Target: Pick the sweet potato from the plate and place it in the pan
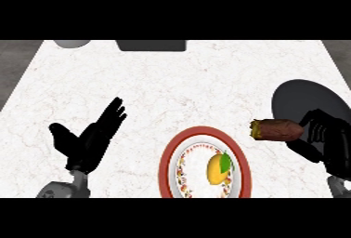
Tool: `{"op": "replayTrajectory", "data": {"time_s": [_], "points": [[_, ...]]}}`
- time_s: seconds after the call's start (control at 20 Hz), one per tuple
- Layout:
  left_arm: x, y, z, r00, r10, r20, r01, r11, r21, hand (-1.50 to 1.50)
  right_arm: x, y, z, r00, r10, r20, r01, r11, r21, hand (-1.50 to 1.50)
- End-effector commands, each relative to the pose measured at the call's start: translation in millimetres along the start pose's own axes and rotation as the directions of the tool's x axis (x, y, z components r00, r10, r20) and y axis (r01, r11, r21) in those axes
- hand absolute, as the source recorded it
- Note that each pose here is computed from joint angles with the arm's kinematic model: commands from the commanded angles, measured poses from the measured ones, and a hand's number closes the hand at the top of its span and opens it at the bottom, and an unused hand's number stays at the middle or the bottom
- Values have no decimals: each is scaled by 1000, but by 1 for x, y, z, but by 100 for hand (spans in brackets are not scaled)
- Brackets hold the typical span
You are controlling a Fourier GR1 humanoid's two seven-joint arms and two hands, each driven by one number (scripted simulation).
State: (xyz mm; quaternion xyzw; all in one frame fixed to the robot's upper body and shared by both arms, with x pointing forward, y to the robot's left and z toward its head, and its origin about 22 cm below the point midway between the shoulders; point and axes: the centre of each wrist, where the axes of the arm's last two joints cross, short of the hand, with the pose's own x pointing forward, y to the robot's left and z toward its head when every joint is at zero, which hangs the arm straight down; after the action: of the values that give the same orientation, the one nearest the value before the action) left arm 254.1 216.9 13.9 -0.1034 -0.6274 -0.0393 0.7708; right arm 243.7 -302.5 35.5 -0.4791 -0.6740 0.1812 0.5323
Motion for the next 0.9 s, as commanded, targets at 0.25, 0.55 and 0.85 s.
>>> {"op": "replayTrajectory", "data": {"time_s": [0.25,0.55,0.85], "points": [[-2,1,3,1000,7,-4,-8,1000,-18,0,-62,10,-67,996,-41,-78,26,981,-192,150],[-2,-17,5,1000,-10,25,12,998,-56,0,-105,4,-96,994,-52,-93,32,979,-201,150],[6,-9,-6,1000,-8,20,9,998,-65,0,-141,3,-84,949,139,-283,-141,990,14,-150]]}}
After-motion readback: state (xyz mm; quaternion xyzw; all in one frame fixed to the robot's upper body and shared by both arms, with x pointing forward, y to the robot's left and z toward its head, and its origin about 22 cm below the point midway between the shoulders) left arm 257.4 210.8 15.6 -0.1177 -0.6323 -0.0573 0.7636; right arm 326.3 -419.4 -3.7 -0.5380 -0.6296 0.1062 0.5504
